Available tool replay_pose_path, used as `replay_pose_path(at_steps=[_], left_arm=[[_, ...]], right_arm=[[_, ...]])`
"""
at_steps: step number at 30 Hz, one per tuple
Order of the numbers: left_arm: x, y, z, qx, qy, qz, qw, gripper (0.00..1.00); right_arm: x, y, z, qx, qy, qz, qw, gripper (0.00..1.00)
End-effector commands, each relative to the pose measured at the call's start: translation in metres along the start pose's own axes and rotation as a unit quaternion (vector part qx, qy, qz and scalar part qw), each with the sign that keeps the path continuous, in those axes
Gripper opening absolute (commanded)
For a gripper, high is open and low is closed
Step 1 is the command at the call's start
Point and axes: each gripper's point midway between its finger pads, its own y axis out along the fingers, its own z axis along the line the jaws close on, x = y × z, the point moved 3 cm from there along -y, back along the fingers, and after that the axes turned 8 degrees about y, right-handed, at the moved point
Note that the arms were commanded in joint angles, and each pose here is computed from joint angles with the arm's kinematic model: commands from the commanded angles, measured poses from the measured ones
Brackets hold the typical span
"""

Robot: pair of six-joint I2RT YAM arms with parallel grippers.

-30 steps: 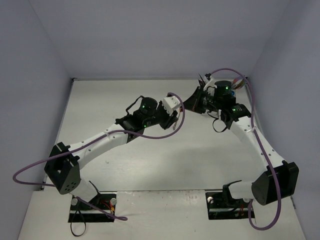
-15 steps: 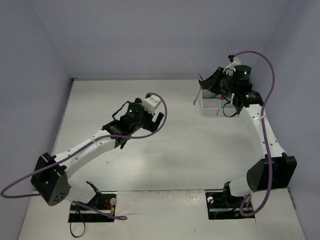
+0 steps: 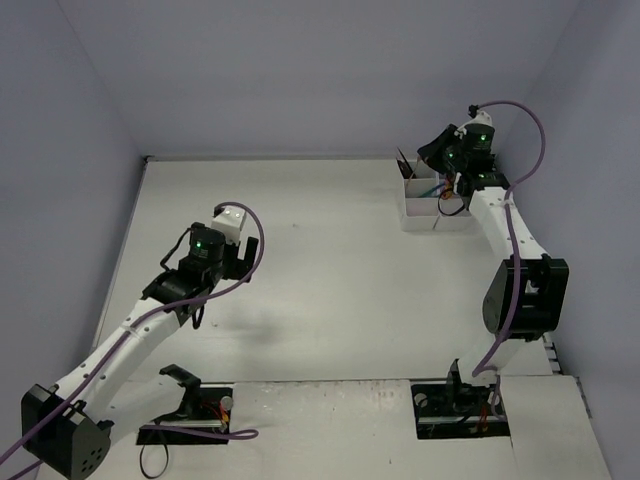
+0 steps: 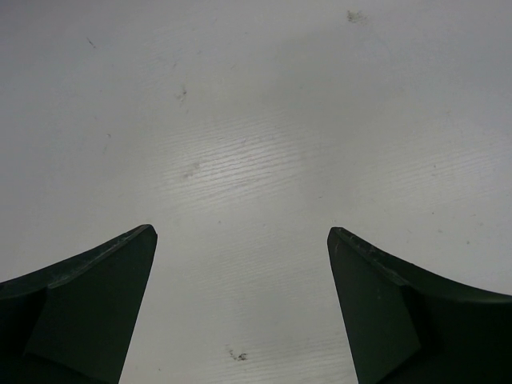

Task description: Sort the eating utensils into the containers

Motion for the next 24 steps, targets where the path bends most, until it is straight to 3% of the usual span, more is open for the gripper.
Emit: replay_pose_path(at_steps=[1,12,17,19,24], left_arm=[[0.017,0.001,0.011,0.028,-0.006,-0.031,0.999,0.86],[0.016,0.008,0.01,0.024,-0.002,-0.017,1.0,0.86],[0.015,0.011,0.008,0.017,-0.003,-0.013,1.0,0.86],[0.016,0.011,0.008,0.016,-0.004,-0.013,1.0,0.86],[0.017,0.011,0.008,0.014,-0.007,-0.014,1.0,0.86]], right_arm=[[0.032,0.009,0.016,0.047,0.0,-0.089,0.995,0.0],[0.0,0.031,-0.032,0.021,0.032,-0.063,0.997,0.0],[-0.008,0.028,-0.045,0.009,0.024,-0.055,0.998,0.2],[-0.004,0.021,-0.05,-0.001,0.019,-0.065,0.998,0.37],[0.015,-0.004,-0.052,-0.024,-0.012,-0.09,0.996,0.62]])
